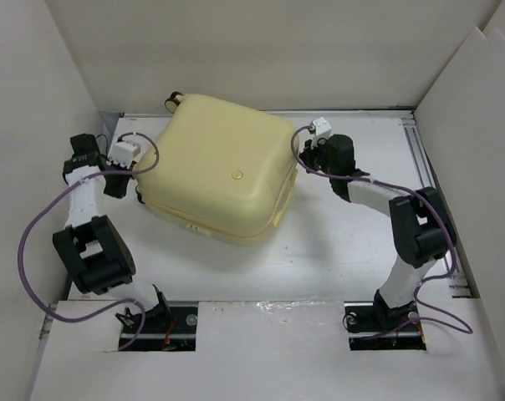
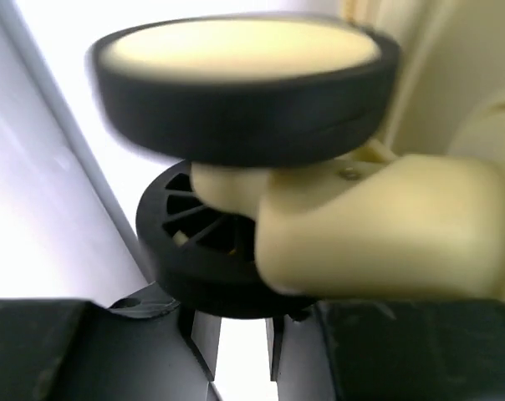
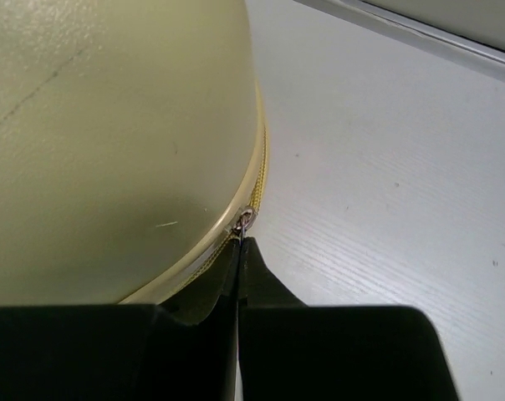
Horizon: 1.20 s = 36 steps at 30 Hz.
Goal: Pack the luggage
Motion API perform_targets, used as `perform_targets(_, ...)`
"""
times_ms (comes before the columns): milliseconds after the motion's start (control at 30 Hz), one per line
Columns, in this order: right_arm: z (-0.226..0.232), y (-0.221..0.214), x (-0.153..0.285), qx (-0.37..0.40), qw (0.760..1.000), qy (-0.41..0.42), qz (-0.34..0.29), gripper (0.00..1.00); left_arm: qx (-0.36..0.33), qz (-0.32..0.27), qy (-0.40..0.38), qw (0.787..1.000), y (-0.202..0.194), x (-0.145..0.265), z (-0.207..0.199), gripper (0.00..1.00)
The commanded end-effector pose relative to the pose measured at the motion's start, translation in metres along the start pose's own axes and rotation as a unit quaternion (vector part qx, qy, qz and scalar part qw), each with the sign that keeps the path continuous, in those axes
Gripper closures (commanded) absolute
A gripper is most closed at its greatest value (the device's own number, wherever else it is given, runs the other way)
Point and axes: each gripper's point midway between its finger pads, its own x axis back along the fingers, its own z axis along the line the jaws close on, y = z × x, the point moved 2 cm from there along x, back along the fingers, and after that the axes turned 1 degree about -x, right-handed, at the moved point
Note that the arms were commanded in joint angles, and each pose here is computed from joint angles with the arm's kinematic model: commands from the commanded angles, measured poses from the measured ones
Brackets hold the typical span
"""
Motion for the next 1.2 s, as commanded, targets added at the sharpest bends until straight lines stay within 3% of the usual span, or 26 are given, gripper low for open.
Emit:
perform_targets(0, 0.098, -0.01, 0.016, -0.022, 0.992, 0.126, -0.004, 1.0, 0.008, -0.08, -0.023, 0.997, 0.078, -0.054, -0.012, 0.8)
perform_targets(167, 0.156, -0.016, 0.068, -0.025, 0.985, 0.168, -0.004, 1.0, 0.014, -0.156, 0.012, 0.988, 0.17, -0.063, 0.011, 0.75)
perform_targets(233, 0.173, -0.037, 0.089, -0.018, 0.984, 0.176, 0.026, 1.0, 0.007, -0.172, 0.014, 0.985, 0.197, -0.065, 0.008, 0.67)
perform_targets(400, 0.173, -0.03, 0.132, -0.01, 0.988, 0.154, 0.014, 1.0, 0.02, -0.305, 0.057, 0.951, 0.271, 0.018, 0.029, 0.45)
perform_targets(500, 0.17, -0.034, 0.146, -0.01, 0.988, 0.154, 0.015, 1.0, -0.003, -0.375, 0.03, 0.927, 0.301, 0.08, 0.002, 0.36)
perform_targets(567, 0.166, -0.037, 0.15, -0.015, 0.989, 0.143, 0.016, 1.0, -0.06, -0.376, 0.029, 0.924, 0.304, 0.109, -0.029, 0.34)
perform_targets(667, 0.16, -0.042, 0.151, -0.016, 0.991, 0.132, 0.019, 1.0, -0.153, -0.348, -0.019, 0.925, 0.301, 0.11, -0.12, 0.33)
perform_targets(700, 0.159, -0.042, 0.151, -0.016, 0.991, 0.128, 0.019, 1.0, -0.202, -0.354, -0.049, 0.912, 0.302, 0.119, -0.174, 0.33)
perform_targets(767, 0.153, -0.062, 0.147, -0.022, 0.992, 0.119, 0.046, 1.0, -0.239, -0.315, -0.079, 0.915, 0.283, 0.099, -0.226, 0.32)
perform_targets(800, 0.147, -0.066, 0.144, -0.029, 0.992, 0.109, 0.048, 1.0, -0.275, -0.312, -0.108, 0.903, 0.276, 0.1, -0.274, 0.32)
perform_targets(833, 0.144, -0.076, 0.144, -0.044, 0.992, 0.103, 0.053, 1.0, -0.287, -0.29, -0.12, 0.905, 0.262, 0.088, -0.295, 0.32)
perform_targets(933, 0.127, -0.092, 0.143, -0.084, 0.992, 0.077, 0.055, 1.0, -0.323, -0.284, -0.097, 0.898, 0.25, 0.072, -0.343, 0.3)
perform_targets(967, 0.124, -0.098, 0.146, -0.111, 0.99, 0.07, 0.05, 1.0, -0.339, -0.254, -0.091, 0.901, 0.233, 0.049, -0.349, 0.3)
perform_targets(1167, 0.089, -0.091, 0.15, -0.149, 0.989, -0.014, 0.014, 1.0, -0.366, -0.17, -0.055, 0.913, 0.183, -0.008, -0.341, 0.34)
